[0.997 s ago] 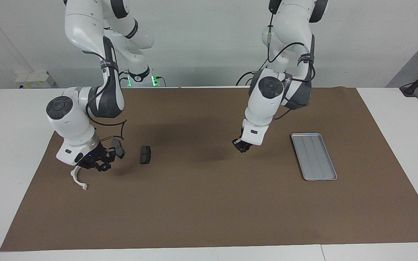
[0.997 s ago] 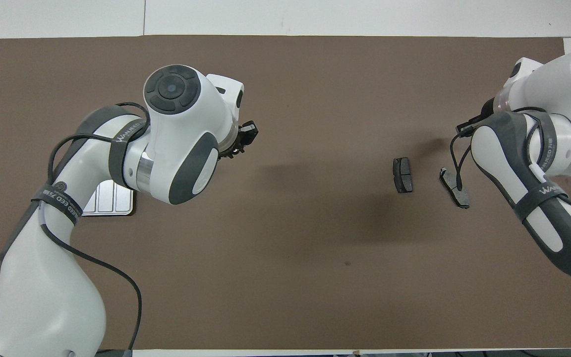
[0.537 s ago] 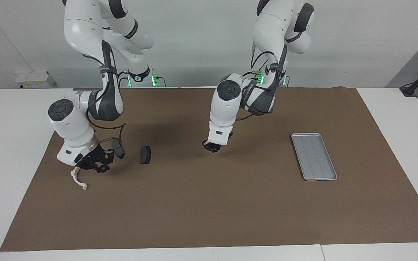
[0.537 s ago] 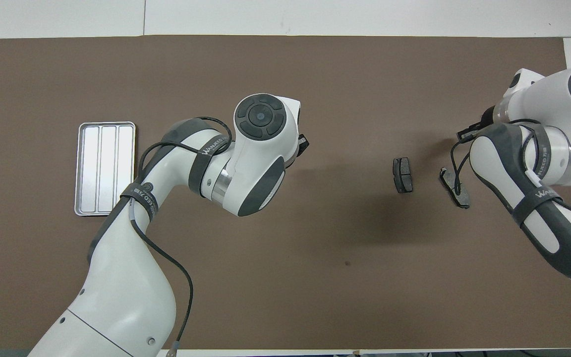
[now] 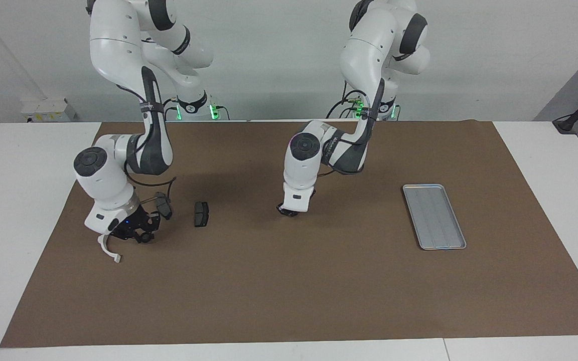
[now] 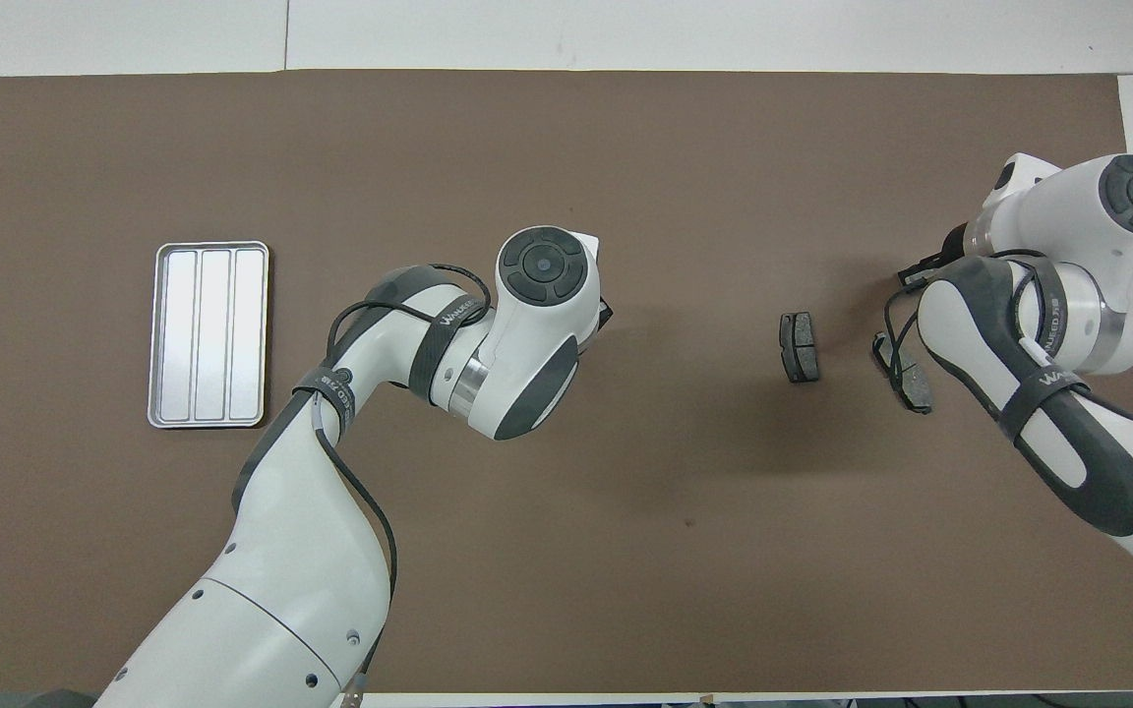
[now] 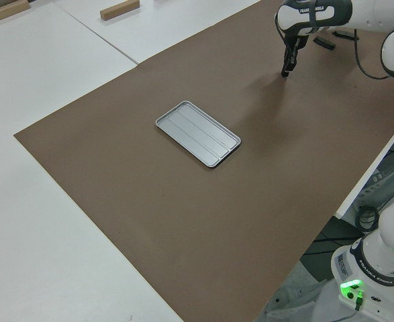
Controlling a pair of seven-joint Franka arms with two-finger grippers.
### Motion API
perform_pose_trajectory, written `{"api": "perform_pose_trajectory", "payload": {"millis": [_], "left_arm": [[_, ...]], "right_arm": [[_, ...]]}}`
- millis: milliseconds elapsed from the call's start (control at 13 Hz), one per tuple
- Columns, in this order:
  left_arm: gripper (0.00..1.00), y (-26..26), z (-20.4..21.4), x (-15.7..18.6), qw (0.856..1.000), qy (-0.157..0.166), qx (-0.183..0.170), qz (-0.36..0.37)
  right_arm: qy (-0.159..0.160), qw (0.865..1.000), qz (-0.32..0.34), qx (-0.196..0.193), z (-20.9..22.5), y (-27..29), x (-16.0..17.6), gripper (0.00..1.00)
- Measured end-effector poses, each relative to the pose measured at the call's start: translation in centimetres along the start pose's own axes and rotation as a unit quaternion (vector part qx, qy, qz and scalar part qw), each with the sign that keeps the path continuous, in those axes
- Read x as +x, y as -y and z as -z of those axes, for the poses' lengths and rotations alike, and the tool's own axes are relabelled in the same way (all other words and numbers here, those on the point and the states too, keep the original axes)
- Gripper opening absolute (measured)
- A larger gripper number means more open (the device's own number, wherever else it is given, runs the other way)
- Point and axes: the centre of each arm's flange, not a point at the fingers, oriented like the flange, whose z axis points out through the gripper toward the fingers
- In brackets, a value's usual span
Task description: Place bearing gear from tray to pile
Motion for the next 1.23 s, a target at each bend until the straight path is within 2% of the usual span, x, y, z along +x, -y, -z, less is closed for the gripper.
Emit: {"api": "perform_pose_trajectory", "payload": {"millis": [307, 384, 460, 691, 767, 844, 921, 1228], "left_arm": [[0.24, 0.1, -0.1, -0.1, 1.000, -0.003, -0.004, 0.006], [0.25, 0.1, -0.1, -0.2, 1.000, -0.003, -0.004, 0.006], [0.33, 0.1, -0.2, -0.2, 1.000, -0.003, -0.005, 0.006], [0.70, 0.5, -0.4, 0.0, 1.000, -0.001, 0.005, 0.011], [0.83, 0.6, -0.3, 0.4, 1.000, -0.002, 0.008, 0.014], [0.94, 0.8, 0.4, 0.8, 1.000, -0.004, 0.006, 0.018], [1.00, 1.1, 1.7, 1.4, 1.000, -0.006, 0.006, 0.023], [1.00, 3.5, 7.5, 5.1, 0.998, -0.012, -0.009, 0.055]], "right_arm": [[0.002, 1.000, 0.000, 0.001, -0.3, 0.0, 0.0, 0.36], [0.002, 1.000, 0.000, 0.001, -0.3, 0.0, 0.0, 0.44], [0.002, 1.000, 0.000, 0.001, -0.3, 0.0, 0.0, 0.55], [-0.001, 1.000, 0.000, 0.001, -0.1, 0.3, 0.2, 0.92], [-0.004, 1.000, 0.000, 0.000, 0.3, 0.3, 0.4, 0.99], [-0.010, 1.000, -0.003, -0.003, 1.0, 0.6, 0.7, 0.99], [-0.018, 1.000, -0.004, -0.005, 1.9, 1.0, 1.1, 1.00], [-0.032, 0.999, -0.038, 0.001, 5.8, 4.0, 2.7, 1.00]]}}
